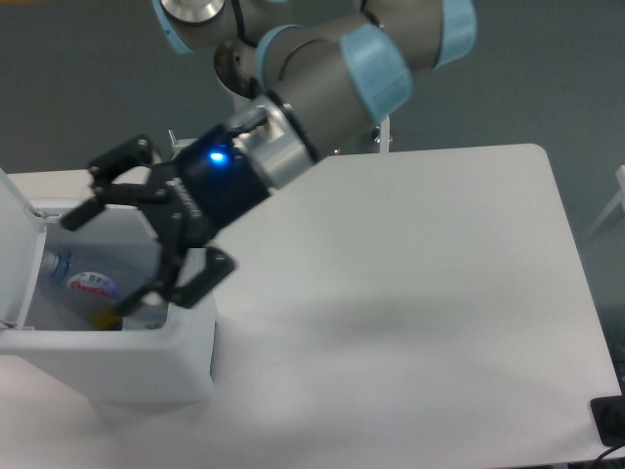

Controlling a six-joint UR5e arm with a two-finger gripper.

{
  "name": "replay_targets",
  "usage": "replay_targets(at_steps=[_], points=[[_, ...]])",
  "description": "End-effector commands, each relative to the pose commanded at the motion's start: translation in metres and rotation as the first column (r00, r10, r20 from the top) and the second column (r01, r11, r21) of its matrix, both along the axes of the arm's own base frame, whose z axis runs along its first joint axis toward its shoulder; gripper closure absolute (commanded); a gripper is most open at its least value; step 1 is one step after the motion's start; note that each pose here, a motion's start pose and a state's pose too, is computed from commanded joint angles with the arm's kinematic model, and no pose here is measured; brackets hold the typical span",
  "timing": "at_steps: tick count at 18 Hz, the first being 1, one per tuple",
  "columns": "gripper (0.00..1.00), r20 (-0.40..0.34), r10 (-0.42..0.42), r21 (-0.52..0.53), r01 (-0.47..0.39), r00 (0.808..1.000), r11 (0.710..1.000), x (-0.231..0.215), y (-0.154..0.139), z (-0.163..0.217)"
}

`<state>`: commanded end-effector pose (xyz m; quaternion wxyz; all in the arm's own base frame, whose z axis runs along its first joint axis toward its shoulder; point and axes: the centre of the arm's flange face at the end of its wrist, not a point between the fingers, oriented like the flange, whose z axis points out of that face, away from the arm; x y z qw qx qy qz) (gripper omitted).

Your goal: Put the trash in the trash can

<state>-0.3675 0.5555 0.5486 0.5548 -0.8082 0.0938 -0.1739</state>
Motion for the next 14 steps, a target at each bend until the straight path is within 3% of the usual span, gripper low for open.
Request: replay_targets(at_steps=[4, 7, 9, 12, 14], points=[[0.00, -0.066, 0.200, -0.135, -0.208, 0.977, 0.969, -0.068, -0.041, -0.019], [0.00, -0.133, 0.320, -0.251, -0.344, 0.938, 0.905, -0.122, -0.071, -0.056], [0.00, -0.172, 0.358, -0.300, -0.394, 0.918, 0.869, -0.141, -0.085, -0.070], [0.00, -0.191, 0.388, -0.330, -0.431, 0.902, 0.840, -0.163, -0.100, -0.084], [0.00, -0.239, 0.425, -0.374, -0.487, 0.873, 0.789, -0.180, -0.116, -0.092]])
